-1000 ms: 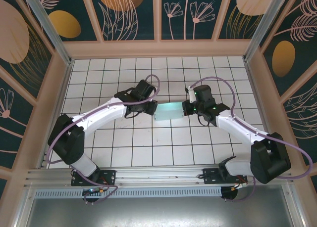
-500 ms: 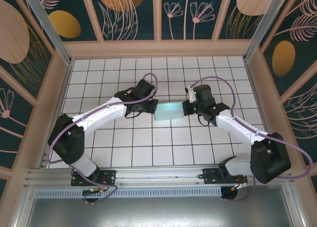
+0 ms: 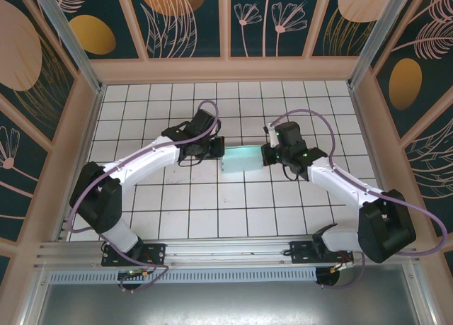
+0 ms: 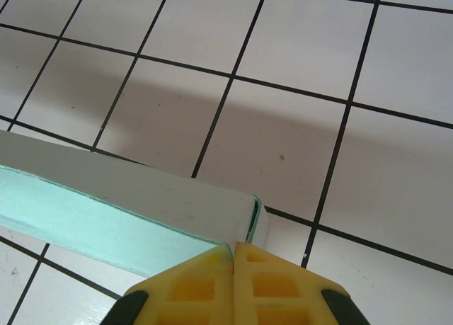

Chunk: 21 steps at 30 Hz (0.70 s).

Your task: Fold the paper box

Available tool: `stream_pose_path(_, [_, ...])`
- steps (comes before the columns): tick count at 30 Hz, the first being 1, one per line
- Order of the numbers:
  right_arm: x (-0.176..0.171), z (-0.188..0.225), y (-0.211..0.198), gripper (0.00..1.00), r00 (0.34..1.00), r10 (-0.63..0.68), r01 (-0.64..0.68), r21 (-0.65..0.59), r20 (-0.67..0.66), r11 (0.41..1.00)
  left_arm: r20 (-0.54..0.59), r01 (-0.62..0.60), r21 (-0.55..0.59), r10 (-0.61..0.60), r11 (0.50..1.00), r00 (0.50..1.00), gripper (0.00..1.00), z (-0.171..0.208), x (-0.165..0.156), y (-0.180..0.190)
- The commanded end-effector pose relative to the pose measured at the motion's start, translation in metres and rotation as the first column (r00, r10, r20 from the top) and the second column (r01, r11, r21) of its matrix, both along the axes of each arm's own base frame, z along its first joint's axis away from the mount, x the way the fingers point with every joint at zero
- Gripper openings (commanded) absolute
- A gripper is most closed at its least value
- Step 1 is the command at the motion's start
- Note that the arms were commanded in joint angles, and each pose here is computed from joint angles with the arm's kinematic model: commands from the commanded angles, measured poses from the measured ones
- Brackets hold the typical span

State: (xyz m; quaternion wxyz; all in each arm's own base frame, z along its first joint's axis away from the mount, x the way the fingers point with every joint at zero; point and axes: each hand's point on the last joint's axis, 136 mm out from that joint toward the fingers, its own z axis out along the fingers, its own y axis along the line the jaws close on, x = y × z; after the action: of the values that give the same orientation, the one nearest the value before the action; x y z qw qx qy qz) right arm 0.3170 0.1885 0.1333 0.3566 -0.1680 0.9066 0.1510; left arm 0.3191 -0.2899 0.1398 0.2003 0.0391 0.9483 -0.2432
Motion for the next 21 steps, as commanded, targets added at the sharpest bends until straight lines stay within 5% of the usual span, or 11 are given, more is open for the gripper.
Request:
stream_pose_path(1, [-0.013, -0.019, 0.0, 0.0, 0.998, 0.033, -0.037, -0.069, -0.058, 0.997, -0.029, -0.021, -0.129, 0.017, 0.991, 0.999, 0.0, 0.01, 0.003, -0.012])
stream_pose_path(21, [-0.009, -0.021, 0.002, 0.0, 0.998, 0.041, -0.045, -0.079, -0.051, 0.996, -0.142, -0.093, -0.409, 0.038, 0.908, 0.989, 0.0, 0.028, 0.007, -0.028])
